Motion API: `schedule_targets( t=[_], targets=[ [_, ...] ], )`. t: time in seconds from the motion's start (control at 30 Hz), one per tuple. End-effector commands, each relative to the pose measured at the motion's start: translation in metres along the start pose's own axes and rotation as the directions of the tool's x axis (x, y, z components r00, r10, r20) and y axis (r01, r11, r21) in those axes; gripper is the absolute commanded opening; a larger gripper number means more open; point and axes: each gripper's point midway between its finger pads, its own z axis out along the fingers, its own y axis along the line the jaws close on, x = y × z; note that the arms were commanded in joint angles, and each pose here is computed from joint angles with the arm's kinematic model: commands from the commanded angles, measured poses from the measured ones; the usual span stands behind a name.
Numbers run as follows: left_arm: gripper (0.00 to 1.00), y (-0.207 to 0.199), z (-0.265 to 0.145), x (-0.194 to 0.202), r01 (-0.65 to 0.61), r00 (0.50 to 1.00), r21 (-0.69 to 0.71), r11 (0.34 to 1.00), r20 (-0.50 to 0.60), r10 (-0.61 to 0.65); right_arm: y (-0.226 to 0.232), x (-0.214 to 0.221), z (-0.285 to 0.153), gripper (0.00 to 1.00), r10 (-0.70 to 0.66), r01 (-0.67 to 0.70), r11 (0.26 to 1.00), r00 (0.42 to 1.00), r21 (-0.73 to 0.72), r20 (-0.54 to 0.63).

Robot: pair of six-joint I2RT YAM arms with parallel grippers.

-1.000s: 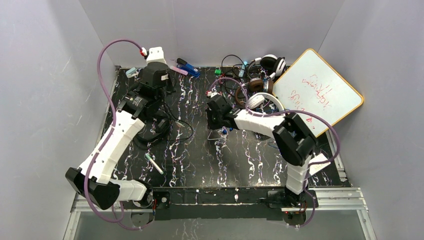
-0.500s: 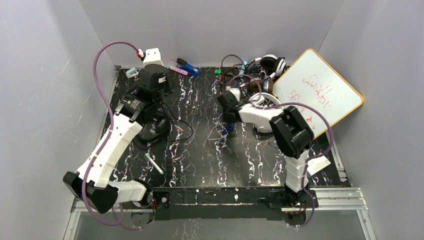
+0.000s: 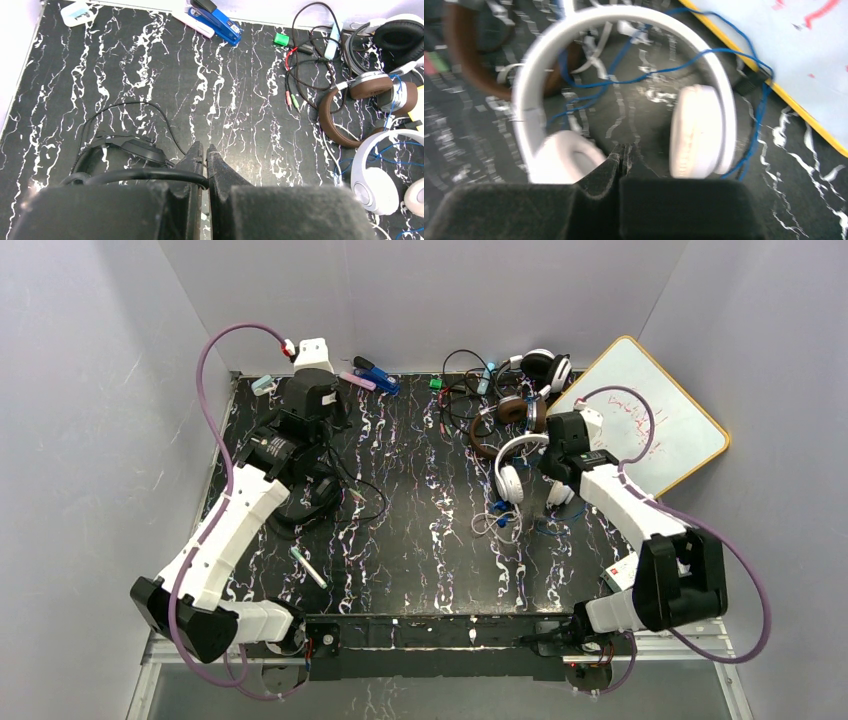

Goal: Wrap the headphones
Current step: Untie the headphones cable at the center of the board.

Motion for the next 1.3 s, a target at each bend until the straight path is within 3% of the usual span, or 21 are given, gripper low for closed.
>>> schedule_targets(
  t=[0.0, 0.1, 0.23, 0.37, 0.53, 0.67, 0.87, 0.9, 0.93, 1.0, 1.03, 1.1, 1.27],
  targets=[
    [0.0, -0.006, 0.002, 0.0, 0.026, 1.0, 0.03, 0.999, 0.004, -0.026, 0.06, -0.023, -0.033, 0.01, -0.052, 0.058, 0.961, 0.998, -0.269, 0.031],
    [0.0, -0.011, 0.003, 0.004, 0.03, 1.0, 0.058, 0.998, -0.009, -0.03, 0.097, -0.012, -0.049, 0.01, -0.14, 0.132, 0.913, 0.99, -0.386, 0.006],
    [0.0, -0.024, 0.007, 0.02, 0.041, 0.997, 0.117, 0.992, -0.063, -0.034, 0.131, 0.011, -0.066, 0.01, -0.254, 0.24, 0.866, 0.967, -0.439, 0.027],
    [0.0, -0.028, 0.008, 0.032, 0.056, 0.994, 0.136, 0.989, -0.097, -0.043, 0.153, 0.038, -0.075, 0.01, -0.3, 0.256, 0.794, 0.954, -0.551, 0.012],
    [0.0, -0.031, 0.011, 0.045, 0.075, 0.991, 0.147, 0.986, -0.123, -0.057, 0.166, 0.084, -0.066, 0.01, -0.408, 0.332, 0.779, 0.913, -0.532, -0.028],
    [0.0, -0.059, 0.017, 0.074, 0.136, 0.971, 0.261, 0.956, -0.225, -0.077, 0.164, 0.095, -0.066, 0.01, -0.414, 0.324, 0.78, 0.909, -0.536, -0.052],
    [0.0, -0.114, 0.01, 0.1, 0.241, 0.947, 0.449, 0.861, -0.302, -0.108, 0.153, 0.08, -0.08, 0.01, -0.355, 0.322, 0.772, 0.933, -0.549, 0.048],
    [0.05, -0.121, 0.008, 0.101, 0.228, 0.951, 0.471, 0.852, -0.296, -0.091, 0.152, 0.077, -0.083, 0.01, -0.348, 0.323, 0.77, 0.935, -0.55, 0.063],
    [0.19, -0.122, 0.007, 0.104, 0.203, 0.953, 0.479, 0.854, -0.295, -0.061, 0.151, 0.075, -0.086, 0.04, -0.344, 0.325, 0.766, 0.936, -0.555, 0.075],
    [0.89, -0.098, 0.016, 0.114, 0.131, 0.949, 0.366, 0.921, -0.315, -0.01, 0.151, 0.072, -0.091, 0.14, -0.342, 0.329, 0.759, 0.936, -0.561, 0.087],
    [0.97, -0.079, 0.02, 0.113, 0.078, 0.947, 0.273, 0.959, -0.32, 0.014, 0.151, 0.071, -0.092, 0.18, -0.343, 0.332, 0.755, 0.935, -0.566, 0.09],
    [0.98, -0.044, 0.022, 0.116, -0.062, 0.931, 0.125, 0.99, -0.35, 0.103, 0.151, 0.071, -0.096, 0.21, -0.343, 0.331, 0.748, 0.935, -0.575, 0.091],
    [0.99, 0.024, 0.008, 0.119, -0.231, 0.862, -0.068, 0.971, -0.476, 0.172, 0.159, 0.076, -0.109, 0.25, -0.348, 0.326, 0.689, 0.932, -0.648, 0.1]
  ],
)
